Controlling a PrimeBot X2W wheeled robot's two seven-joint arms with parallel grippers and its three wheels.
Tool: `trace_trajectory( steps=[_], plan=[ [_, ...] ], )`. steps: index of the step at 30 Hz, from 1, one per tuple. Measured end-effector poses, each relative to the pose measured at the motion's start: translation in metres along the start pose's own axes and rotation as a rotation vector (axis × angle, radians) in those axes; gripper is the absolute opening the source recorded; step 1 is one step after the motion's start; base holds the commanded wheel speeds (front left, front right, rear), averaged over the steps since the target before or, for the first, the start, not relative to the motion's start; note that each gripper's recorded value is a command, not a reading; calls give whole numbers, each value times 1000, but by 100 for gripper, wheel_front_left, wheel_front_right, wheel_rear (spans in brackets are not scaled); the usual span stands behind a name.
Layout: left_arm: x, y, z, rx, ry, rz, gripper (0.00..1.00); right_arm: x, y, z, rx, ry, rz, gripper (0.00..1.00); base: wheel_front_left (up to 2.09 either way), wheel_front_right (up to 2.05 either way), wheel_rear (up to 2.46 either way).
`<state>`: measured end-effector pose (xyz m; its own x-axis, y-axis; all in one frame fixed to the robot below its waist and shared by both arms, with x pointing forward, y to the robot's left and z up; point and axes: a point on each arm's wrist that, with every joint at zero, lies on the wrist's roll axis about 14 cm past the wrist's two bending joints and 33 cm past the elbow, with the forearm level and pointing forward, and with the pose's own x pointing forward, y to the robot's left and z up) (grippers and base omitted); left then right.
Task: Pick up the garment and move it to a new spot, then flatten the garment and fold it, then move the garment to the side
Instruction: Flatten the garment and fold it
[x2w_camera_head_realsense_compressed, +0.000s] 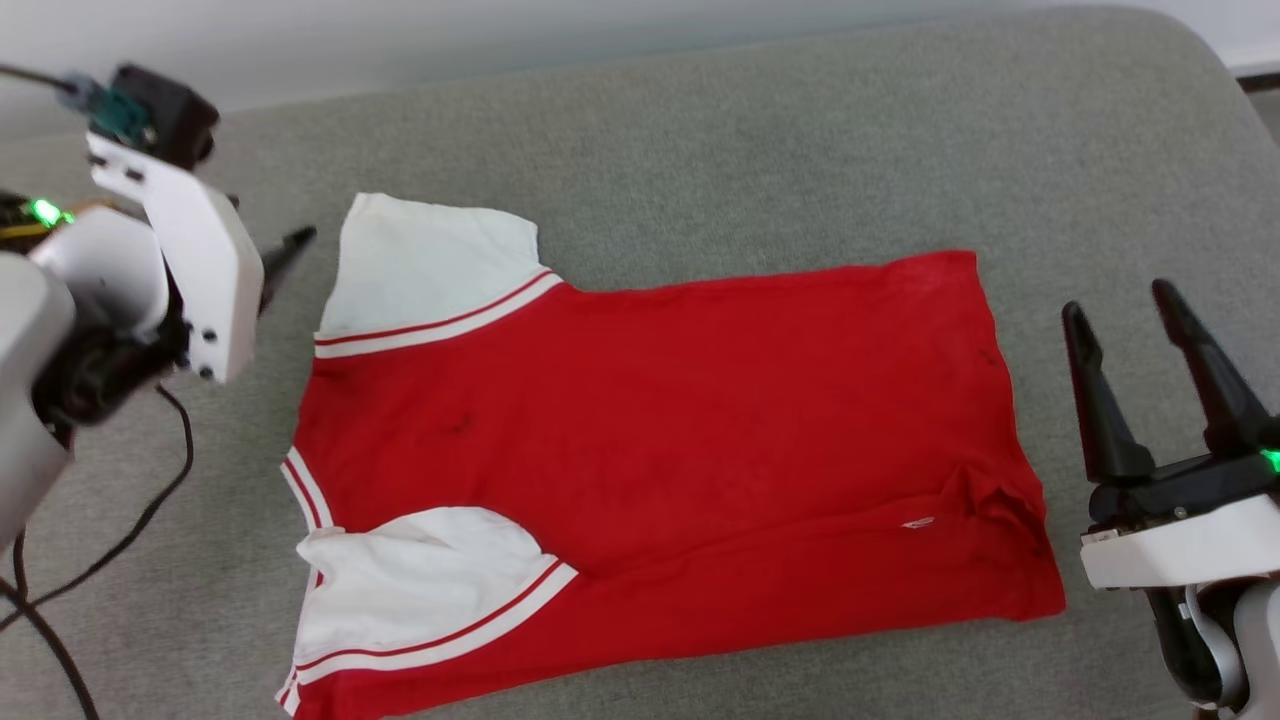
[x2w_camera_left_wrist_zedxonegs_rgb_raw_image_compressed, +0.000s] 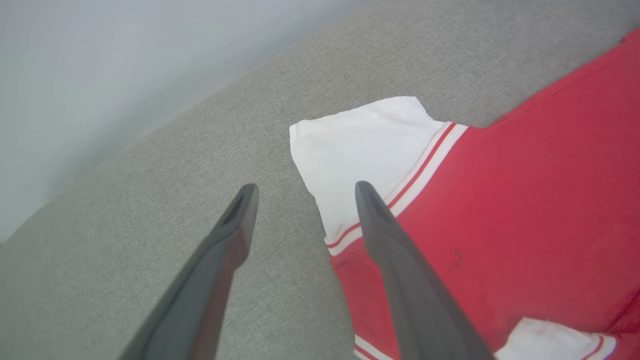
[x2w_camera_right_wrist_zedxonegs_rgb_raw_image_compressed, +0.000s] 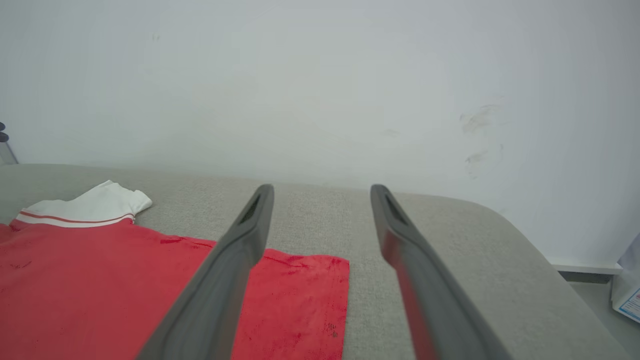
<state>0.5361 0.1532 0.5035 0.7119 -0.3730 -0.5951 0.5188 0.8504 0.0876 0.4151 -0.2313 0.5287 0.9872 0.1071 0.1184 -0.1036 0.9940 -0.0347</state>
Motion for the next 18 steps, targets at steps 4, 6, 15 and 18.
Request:
trace_trajectory(
  steps=[4, 6, 15, 18],
  plan=[
    [22, 9, 18, -44, 8, -15, 100, 3, 10, 15, 0, -73, -29, 100, 0, 0, 0],
    [32, 16, 19, -47, 44, -11, 100, 2, 15, 10, 11, -65, -35, 100, 0, 0, 0],
    [83, 20, -7, -113, 314, -71, 100, 8, 20, -24, 34, 13, -56, 100, 0, 0, 0],
    [100, 18, -13, -126, 370, -88, 100, 12, 21, -31, 22, 30, -53, 100, 0, 0, 0]
  ],
)
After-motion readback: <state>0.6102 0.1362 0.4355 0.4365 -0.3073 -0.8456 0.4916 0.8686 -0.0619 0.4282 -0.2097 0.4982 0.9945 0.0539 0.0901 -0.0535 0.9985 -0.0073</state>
